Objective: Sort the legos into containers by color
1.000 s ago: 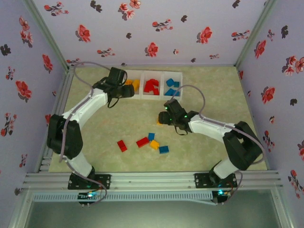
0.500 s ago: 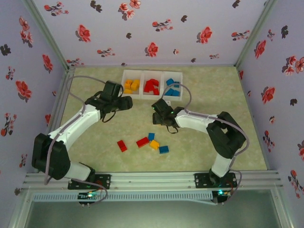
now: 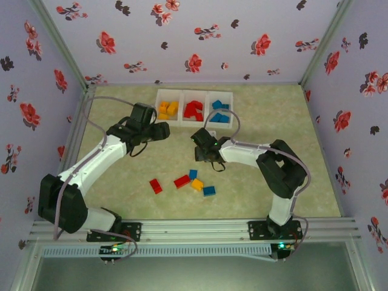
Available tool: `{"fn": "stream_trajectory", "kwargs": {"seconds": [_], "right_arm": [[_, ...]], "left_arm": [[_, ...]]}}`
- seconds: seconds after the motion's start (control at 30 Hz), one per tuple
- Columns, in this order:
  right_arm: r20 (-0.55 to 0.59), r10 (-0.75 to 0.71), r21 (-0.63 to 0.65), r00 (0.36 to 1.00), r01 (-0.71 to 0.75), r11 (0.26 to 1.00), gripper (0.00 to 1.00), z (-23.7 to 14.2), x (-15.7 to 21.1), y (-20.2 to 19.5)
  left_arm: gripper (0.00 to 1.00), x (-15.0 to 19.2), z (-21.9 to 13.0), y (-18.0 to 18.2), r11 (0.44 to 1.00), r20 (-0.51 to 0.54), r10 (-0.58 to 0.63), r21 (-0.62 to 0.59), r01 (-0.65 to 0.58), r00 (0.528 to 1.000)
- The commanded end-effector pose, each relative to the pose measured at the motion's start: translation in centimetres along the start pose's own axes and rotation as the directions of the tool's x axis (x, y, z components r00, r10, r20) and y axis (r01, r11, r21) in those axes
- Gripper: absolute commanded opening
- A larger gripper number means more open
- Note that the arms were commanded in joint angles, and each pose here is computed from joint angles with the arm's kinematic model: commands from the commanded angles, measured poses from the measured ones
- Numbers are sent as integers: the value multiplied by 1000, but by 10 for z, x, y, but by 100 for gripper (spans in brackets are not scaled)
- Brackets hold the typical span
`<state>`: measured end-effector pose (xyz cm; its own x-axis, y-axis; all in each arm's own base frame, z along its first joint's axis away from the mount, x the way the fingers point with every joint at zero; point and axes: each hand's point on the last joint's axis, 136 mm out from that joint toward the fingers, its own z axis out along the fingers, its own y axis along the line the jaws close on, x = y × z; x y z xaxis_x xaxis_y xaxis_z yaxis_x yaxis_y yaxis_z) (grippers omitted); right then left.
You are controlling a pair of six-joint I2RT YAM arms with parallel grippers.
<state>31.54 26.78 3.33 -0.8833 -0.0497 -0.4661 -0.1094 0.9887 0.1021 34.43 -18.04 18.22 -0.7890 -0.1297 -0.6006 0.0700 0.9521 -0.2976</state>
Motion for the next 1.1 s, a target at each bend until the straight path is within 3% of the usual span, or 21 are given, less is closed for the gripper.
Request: {"fn": "stream_trajectory", "kwargs": {"seconds": [0.0, 0.8, 0.93, 1.07], "right_arm": [[9, -10, 25, 1000, 10, 1000, 60, 1, -5, 2], [-21, -61, 37, 998, 62, 997, 41, 12, -11, 5], [-7, -68, 18, 998, 68, 998, 32, 8, -23, 6], [36, -100, -12, 994, 100, 995, 29, -4, -46, 16]], "left_arm": [[66, 0, 0, -6, 1000, -13, 7, 11, -7, 1000], [66, 8, -1, -4, 1000, -35, 19, 11, -19, 999], [66, 7, -6, -5, 1000, -29, 21, 15, -20, 999], [65, 7, -10, -5, 1000, -19, 16, 22, -16, 1000]]}}
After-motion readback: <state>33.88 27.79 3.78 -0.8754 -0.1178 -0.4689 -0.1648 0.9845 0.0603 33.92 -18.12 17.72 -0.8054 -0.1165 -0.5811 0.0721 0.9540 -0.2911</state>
